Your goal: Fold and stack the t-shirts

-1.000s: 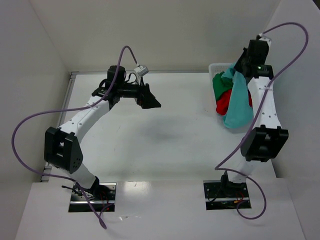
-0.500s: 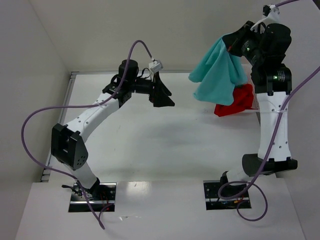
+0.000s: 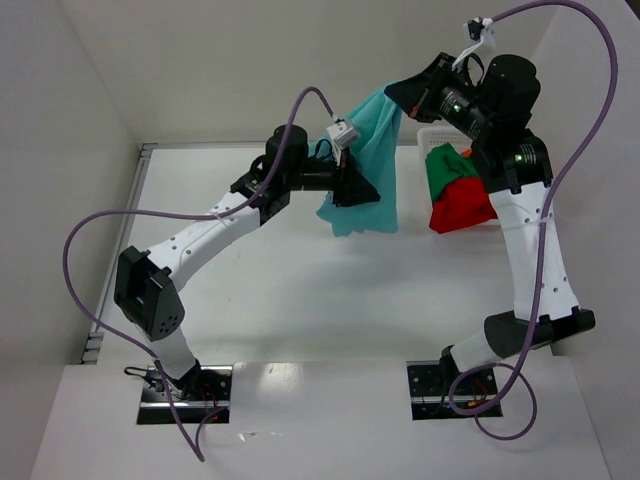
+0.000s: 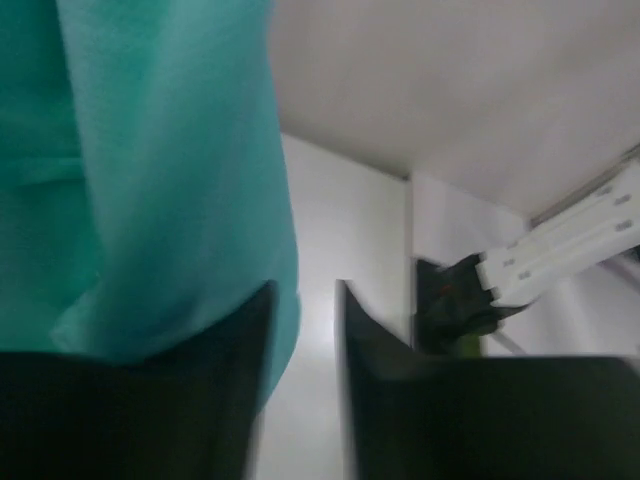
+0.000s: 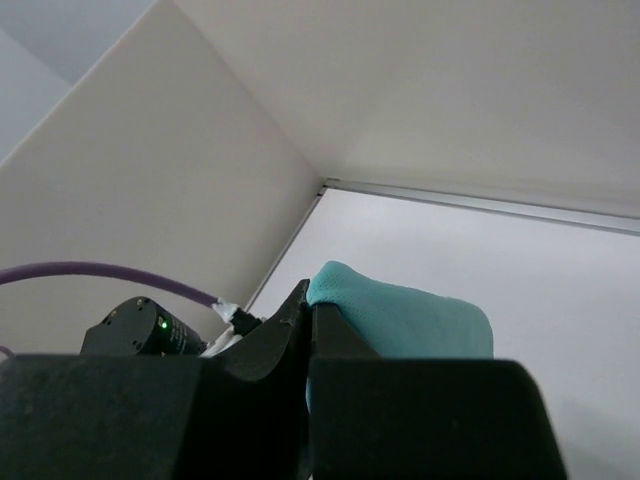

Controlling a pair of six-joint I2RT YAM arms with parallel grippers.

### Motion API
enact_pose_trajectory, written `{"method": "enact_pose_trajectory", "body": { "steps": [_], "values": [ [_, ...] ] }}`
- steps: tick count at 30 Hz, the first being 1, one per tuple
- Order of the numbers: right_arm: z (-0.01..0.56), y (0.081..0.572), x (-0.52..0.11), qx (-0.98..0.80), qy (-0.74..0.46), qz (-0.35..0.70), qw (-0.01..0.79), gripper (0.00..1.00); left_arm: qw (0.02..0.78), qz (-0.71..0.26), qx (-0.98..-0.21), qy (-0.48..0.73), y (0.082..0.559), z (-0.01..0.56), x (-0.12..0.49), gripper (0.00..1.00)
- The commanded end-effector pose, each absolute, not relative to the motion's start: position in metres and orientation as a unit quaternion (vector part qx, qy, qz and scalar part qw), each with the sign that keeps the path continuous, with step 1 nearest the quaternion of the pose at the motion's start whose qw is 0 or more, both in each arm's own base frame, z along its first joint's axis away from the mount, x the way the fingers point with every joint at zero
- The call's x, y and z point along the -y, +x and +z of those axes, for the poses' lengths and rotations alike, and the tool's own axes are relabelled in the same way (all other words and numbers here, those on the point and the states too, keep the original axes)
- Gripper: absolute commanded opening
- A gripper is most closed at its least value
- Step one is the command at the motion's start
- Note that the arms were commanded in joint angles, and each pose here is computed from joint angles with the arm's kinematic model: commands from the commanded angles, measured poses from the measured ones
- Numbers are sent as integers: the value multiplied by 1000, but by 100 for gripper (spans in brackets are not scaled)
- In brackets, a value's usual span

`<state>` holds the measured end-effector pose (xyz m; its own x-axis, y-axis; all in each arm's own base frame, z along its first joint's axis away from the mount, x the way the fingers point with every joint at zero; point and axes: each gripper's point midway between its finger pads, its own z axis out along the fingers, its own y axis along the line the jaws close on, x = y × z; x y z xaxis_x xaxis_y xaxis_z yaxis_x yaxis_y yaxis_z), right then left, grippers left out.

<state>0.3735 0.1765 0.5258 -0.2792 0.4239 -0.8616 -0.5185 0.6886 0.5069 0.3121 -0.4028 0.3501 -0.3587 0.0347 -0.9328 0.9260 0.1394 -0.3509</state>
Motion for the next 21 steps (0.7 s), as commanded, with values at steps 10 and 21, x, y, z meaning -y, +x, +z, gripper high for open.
{"method": "enact_pose_trajectory", "body": {
  "steps": [10,21],
  "values": [
    [537,367,-166,-668,-24,379,640,0,578,-359,-701,213,351,377,311,0],
    [532,360,-170,-672,-36,389,630,0,481,-472,-660,332,337,331,381,88]
  ]
}}
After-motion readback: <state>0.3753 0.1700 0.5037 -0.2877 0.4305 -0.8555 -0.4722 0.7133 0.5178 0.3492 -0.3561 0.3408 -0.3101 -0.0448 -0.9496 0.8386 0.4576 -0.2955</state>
